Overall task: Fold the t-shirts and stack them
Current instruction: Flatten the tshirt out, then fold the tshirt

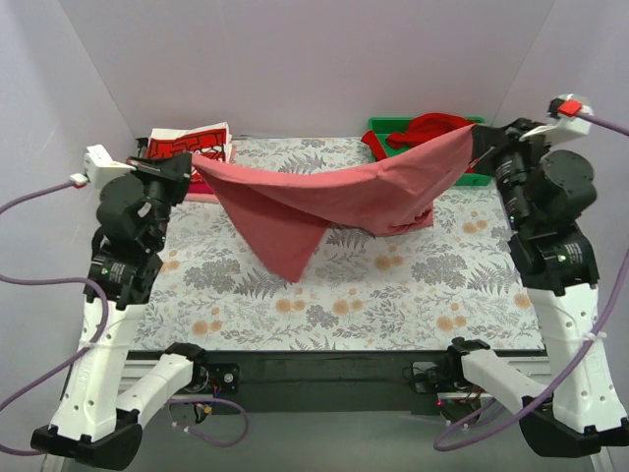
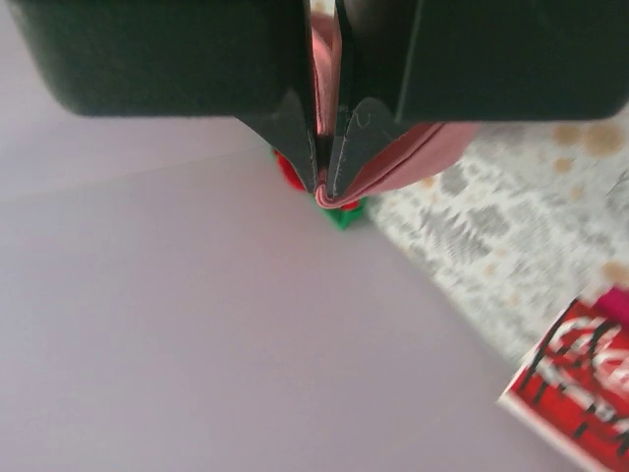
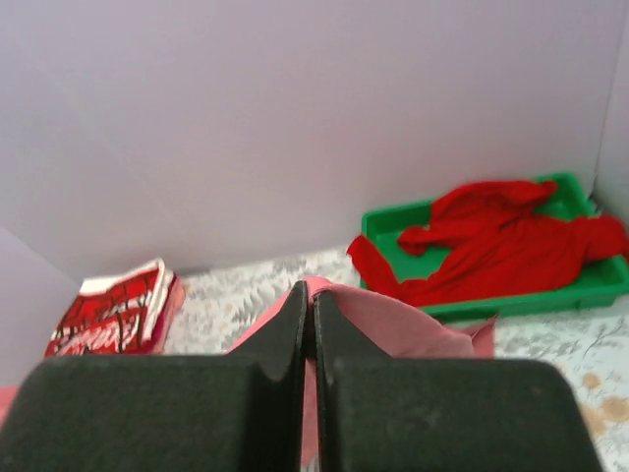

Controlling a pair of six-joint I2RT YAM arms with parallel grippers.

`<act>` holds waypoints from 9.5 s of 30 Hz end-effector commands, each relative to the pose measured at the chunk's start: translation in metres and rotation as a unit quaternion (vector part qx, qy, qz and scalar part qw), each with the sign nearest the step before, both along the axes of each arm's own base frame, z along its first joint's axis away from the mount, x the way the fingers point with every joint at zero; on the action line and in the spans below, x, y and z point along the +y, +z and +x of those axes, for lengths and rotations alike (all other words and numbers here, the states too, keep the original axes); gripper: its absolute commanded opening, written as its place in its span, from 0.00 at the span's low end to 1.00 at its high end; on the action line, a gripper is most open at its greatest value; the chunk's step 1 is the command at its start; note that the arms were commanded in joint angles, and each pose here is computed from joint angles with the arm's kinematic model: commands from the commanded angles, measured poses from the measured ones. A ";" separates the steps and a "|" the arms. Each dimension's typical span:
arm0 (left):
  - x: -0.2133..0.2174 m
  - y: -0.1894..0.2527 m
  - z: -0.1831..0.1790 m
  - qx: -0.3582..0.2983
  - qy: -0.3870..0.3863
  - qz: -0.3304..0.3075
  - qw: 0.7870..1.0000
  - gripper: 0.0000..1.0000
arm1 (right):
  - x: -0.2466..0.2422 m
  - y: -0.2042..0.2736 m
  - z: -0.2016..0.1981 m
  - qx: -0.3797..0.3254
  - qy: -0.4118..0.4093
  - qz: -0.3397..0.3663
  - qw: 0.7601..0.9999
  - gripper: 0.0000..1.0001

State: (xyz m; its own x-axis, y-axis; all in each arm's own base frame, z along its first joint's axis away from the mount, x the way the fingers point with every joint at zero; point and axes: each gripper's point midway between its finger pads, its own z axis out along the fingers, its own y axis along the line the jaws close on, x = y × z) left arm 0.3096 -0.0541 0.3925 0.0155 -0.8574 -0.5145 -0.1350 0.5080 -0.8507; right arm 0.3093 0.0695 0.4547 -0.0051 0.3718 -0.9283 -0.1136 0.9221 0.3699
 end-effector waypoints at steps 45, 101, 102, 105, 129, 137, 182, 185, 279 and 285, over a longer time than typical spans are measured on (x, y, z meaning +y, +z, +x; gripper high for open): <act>0.045 -0.178 0.126 0.148 0.138 0.158 0.966 0.00 | 0.005 -0.113 0.127 0.012 -0.047 -0.063 0.997 0.01; 0.064 -0.289 0.076 0.310 0.076 0.154 0.935 0.00 | 0.022 -0.316 -0.095 0.313 0.083 0.084 0.942 0.01; 0.065 -0.290 0.074 0.312 0.079 0.150 0.935 0.00 | 0.024 -0.321 -0.099 0.319 0.084 0.099 0.939 0.01; 0.067 -0.295 0.065 0.330 0.087 0.146 0.929 0.00 | 0.025 -0.342 -0.115 0.333 0.080 0.128 0.931 0.05; 0.009 -0.304 0.068 0.366 -0.065 0.082 0.925 0.81 | 0.029 -0.333 -0.064 0.312 0.106 0.048 0.943 0.98; -0.007 -0.353 0.080 0.412 -0.111 0.072 0.902 0.81 | 0.014 -0.384 -0.010 0.403 0.063 -0.041 0.912 0.98; -0.008 -0.307 0.038 0.387 -0.060 0.058 0.918 0.82 | 0.102 -0.359 0.001 0.380 0.208 -0.177 0.884 0.91; -0.015 -0.314 0.015 0.398 -0.068 0.048 0.914 0.83 | 0.125 -0.371 -0.016 0.394 0.238 -0.178 0.870 0.83; -0.043 -0.320 -0.058 0.377 -0.121 0.042 0.917 0.85 | 0.140 -0.395 0.037 0.401 0.198 -0.239 0.862 0.03; -0.043 -0.321 -0.062 0.378 -0.123 0.040 0.917 0.86 | 0.172 -0.390 -0.012 0.435 0.279 -0.183 0.836 0.01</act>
State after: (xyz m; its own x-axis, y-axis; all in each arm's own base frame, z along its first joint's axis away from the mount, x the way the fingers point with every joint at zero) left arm 0.2532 -0.0966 0.0695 -0.5607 -0.7444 -0.3625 -0.5495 0.6621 -0.5096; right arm 0.3253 0.2070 0.0388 -0.8066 -0.2361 -0.5420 -0.3352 0.9378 0.0904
